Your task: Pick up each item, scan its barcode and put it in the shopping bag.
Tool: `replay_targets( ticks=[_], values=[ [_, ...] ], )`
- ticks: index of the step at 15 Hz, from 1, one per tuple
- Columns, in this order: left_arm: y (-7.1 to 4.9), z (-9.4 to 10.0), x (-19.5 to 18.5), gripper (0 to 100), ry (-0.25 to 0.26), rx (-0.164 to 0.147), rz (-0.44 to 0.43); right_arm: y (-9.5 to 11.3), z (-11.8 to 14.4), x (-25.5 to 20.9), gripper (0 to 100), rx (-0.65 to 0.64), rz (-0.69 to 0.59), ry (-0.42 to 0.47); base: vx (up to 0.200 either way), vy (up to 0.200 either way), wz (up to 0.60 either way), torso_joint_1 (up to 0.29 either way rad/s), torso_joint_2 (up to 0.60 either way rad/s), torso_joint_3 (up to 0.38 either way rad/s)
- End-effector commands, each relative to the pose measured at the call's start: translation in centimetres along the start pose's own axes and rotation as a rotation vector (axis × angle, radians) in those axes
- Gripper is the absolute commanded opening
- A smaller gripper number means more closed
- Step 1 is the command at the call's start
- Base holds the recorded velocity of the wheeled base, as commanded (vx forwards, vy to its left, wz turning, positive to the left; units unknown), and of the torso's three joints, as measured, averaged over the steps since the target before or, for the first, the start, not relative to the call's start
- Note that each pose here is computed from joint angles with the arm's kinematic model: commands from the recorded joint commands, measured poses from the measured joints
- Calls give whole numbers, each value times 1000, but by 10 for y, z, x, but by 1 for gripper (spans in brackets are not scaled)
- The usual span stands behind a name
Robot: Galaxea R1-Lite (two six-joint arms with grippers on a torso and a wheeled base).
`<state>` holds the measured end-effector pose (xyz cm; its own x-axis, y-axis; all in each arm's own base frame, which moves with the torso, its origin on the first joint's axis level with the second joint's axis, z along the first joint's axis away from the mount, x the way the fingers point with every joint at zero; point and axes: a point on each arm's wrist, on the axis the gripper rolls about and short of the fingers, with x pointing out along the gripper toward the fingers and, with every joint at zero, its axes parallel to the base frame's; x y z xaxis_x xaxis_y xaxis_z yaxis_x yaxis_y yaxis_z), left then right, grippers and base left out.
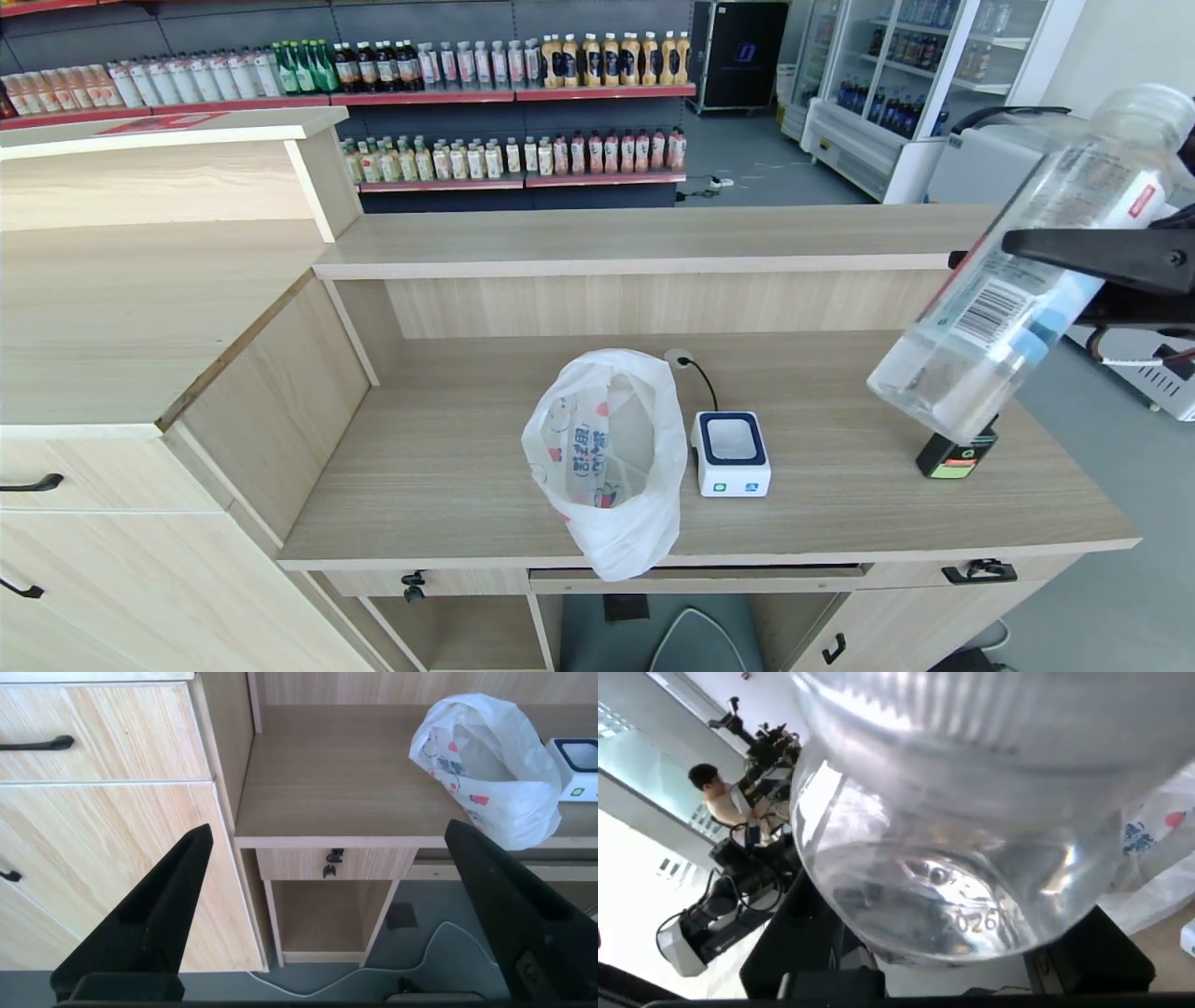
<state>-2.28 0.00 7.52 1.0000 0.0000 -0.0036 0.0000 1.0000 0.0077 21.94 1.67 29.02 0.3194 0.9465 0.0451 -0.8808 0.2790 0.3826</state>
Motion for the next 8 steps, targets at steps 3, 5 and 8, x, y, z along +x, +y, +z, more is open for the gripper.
replay_targets(
  ticks=[3, 5, 8],
  values=[
    [0, 0, 0, 100, -1, 0, 0, 52, -14, 0, 0, -39, 121, 30, 0, 0, 0, 0, 0, 0],
    [0, 0, 0, 100, -1, 0, 0, 67, -17, 1, 0, -9, 168, 44, 0, 0, 0, 0, 0, 0],
    [0, 0, 0, 100, -1, 0, 0, 75, -22, 2, 0, -2, 243, 88, 0, 0, 0, 0, 0, 0]
  ],
)
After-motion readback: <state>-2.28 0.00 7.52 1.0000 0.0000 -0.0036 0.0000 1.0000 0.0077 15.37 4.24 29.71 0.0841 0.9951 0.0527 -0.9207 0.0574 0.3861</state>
